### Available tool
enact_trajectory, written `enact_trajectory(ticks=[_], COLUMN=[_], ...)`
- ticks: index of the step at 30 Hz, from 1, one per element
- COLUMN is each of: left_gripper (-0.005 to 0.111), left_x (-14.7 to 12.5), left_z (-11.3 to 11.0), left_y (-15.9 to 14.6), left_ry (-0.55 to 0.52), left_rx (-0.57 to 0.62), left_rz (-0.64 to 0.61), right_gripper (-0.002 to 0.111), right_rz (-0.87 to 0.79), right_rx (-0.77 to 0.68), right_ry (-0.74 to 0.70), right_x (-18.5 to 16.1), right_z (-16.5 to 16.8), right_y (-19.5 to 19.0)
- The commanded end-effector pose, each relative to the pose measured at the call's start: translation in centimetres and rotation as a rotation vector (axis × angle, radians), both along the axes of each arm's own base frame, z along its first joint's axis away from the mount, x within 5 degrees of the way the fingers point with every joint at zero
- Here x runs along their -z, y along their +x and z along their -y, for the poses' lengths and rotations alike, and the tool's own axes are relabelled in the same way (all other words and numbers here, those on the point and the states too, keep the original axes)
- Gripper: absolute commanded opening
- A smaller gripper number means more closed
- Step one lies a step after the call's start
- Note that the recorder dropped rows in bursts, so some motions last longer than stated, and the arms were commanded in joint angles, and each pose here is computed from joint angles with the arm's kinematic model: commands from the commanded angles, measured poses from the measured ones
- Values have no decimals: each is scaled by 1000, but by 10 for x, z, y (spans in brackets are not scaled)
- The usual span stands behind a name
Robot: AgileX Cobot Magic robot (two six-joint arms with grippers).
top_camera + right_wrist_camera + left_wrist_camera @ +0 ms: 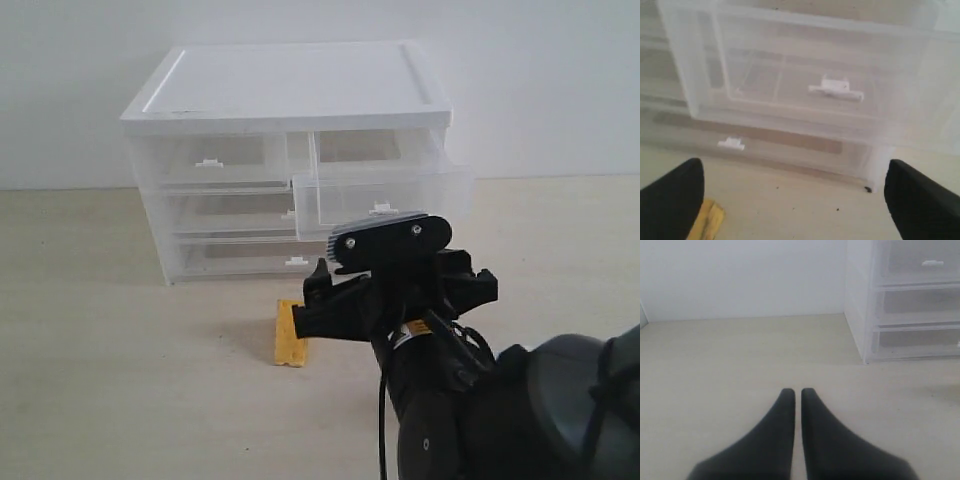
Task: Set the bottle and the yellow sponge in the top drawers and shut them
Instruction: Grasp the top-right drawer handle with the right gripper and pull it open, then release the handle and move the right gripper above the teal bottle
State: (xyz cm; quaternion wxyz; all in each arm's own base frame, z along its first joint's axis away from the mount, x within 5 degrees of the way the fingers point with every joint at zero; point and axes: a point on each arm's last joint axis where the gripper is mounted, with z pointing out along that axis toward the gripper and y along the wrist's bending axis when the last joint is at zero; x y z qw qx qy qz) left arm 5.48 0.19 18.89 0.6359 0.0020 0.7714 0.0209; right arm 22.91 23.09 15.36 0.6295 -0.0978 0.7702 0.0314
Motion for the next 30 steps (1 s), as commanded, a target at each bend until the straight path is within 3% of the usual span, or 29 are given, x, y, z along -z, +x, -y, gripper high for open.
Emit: enact_trajectory(ticks=[1,7,12,20,21,28,30], left_gripper=[4,4,4,4,4,4,4], left_x=[1,1,1,1,1,1,1], left_z=[0,0,0,0,0,0,0], left_y=[0,0,0,0,0,0,0], left_ry=[-15,-15,-15,-15,-15,-15,-15], left_rx=[-4,-4,-4,-4,-4,-4,-4], left_rz=[-1,1,1,-1,-1,-1,-1], right_gripper=[76,41,1,0,0,0,0], right_rz=[-68,-203,-250,-344,-311,-233,-235], right_rx=[-38,-237,-346,-415,-453,-575,-623], right_ry=[-16,-156,-249,-389,-463,-632,-619], right_x=[-7,-22,-44,-62,-64,-65,-64], right_z=[12,19,26,45,46,45,46], right_y=[-17,-38,-52,-69,-69,-68,-66])
